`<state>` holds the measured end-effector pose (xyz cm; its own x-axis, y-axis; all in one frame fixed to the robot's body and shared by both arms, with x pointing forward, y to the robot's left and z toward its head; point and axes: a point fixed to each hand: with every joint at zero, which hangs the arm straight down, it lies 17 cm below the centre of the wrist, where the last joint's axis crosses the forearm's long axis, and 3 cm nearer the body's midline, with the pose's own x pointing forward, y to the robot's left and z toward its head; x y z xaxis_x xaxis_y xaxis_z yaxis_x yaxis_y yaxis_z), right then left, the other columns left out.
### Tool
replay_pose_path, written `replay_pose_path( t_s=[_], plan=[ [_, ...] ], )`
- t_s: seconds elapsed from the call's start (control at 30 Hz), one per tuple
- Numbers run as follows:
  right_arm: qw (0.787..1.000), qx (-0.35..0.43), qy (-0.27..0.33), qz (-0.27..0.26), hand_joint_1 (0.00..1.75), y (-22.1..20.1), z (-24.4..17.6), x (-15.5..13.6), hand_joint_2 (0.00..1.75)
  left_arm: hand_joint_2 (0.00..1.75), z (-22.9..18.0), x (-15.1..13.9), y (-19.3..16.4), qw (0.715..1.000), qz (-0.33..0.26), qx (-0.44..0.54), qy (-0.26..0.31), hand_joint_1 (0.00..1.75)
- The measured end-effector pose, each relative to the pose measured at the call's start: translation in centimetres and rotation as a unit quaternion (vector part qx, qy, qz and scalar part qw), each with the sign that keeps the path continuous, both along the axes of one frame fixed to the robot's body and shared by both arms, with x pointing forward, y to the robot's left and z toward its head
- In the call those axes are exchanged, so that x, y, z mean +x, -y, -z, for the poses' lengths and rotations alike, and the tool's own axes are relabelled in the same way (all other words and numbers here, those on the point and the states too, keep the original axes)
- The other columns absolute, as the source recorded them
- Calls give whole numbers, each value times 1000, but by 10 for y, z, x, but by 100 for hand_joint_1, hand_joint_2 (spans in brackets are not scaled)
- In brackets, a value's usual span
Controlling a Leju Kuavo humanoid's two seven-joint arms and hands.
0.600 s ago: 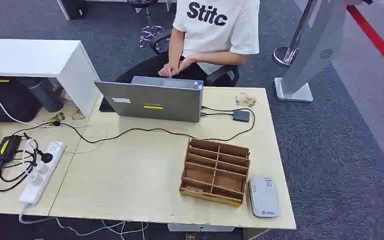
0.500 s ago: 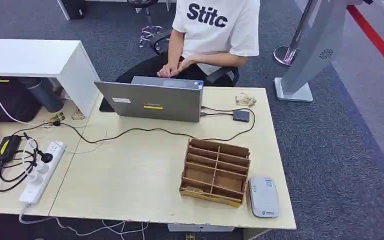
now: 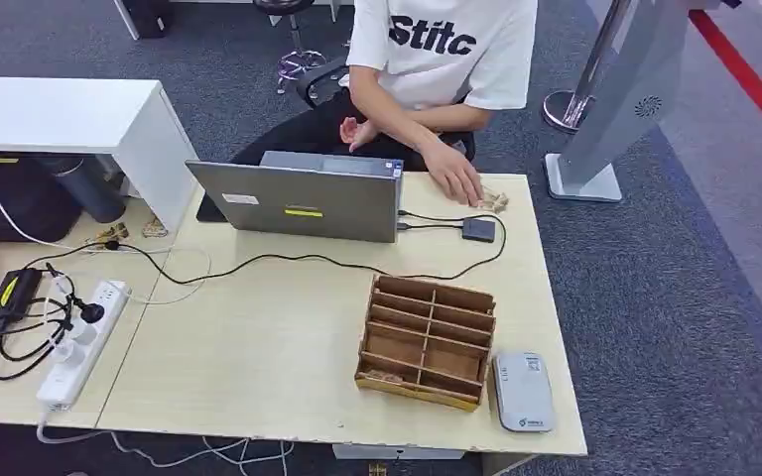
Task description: Pass the card to the sensor for recognition and then transmit it.
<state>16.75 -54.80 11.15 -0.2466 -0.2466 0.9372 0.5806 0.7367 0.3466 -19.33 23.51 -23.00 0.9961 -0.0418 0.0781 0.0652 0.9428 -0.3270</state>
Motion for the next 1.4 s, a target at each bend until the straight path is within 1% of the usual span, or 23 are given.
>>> replay_pose_path(
  t_s=[0.2,0.4,0.53,0.7,0.93,1.2,1.4],
  plan=[
    [997,-82,8,9,0,-5,-36,7,175,175,-1,-1,11,1000,-11,-2,0,0],
    [986,-168,22,14,0,-19,-73,16,175,175,-2,-1,19,1000,-21,-2,2,0],
    [981,-191,20,15,0,-24,-83,18,175,175,-2,-1,21,1000,-23,-2,3,0],
    [970,-244,17,12,0,-40,-100,29,175,175,-2,-1,24,1000,-29,-3,3,0],
    [946,-323,21,9,0,-70,-124,40,175,175,-4,-3,28,999,-33,-3,3,0],
    [914,-402,36,-32,0,-122,-138,61,175,175,-5,-4,29,999,-32,-5,4,0],
    [891,-444,48,-81,0,-169,-138,82,175,175,-5,-5,29,1000,-29,-8,4,0]
  ],
)
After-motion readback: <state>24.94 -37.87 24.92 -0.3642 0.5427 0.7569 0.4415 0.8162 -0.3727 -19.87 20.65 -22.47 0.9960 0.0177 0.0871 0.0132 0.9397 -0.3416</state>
